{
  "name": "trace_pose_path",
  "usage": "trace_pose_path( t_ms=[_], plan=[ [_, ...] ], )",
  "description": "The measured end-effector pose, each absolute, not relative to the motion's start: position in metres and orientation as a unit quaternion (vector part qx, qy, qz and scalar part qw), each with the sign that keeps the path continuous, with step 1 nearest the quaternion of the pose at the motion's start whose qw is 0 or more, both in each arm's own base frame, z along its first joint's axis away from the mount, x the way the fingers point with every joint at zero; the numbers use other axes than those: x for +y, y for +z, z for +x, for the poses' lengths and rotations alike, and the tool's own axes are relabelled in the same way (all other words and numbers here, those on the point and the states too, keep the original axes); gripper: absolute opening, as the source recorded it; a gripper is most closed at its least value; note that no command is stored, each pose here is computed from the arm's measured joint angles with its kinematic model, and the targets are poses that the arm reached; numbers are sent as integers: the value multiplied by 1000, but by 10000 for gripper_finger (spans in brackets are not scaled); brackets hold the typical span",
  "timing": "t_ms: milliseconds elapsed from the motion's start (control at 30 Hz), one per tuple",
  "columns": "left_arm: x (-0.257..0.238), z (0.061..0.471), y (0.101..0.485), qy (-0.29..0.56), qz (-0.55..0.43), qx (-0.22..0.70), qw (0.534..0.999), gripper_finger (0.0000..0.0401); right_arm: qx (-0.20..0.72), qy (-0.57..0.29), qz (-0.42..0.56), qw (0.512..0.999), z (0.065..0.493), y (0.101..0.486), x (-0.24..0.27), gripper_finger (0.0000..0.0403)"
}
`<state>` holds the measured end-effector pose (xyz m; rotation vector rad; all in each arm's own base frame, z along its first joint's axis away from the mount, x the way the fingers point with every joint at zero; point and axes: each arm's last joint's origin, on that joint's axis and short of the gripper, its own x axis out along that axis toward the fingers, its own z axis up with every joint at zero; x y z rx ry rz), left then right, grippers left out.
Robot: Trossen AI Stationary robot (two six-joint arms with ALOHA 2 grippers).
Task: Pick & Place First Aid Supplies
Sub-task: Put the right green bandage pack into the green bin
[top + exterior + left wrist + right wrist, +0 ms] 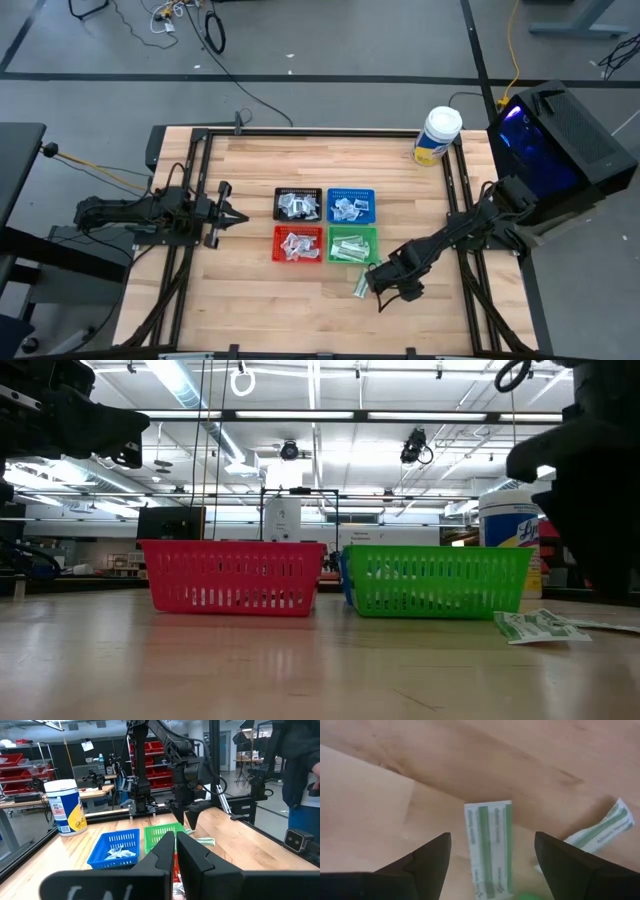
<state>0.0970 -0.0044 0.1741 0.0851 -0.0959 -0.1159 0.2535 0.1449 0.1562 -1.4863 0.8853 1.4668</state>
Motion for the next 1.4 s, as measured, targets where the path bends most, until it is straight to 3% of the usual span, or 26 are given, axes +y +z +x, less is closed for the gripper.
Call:
trace_pose_path(
  t_ms=[1000, 1133, 1400],
  plan=[
    [-4, 97, 174, -58, 43, -49, 996, 25, 373, 579, -582, 432, 258, 135, 135, 287],
    [-4, 97, 174, -58, 43, -49, 996, 25, 375, 580, -582, 431, 258, 135, 135, 267],
    [-4, 97, 174, -58, 43, -49, 996, 25, 380, 584, -577, 425, 256, 134, 134, 190]
  ],
)
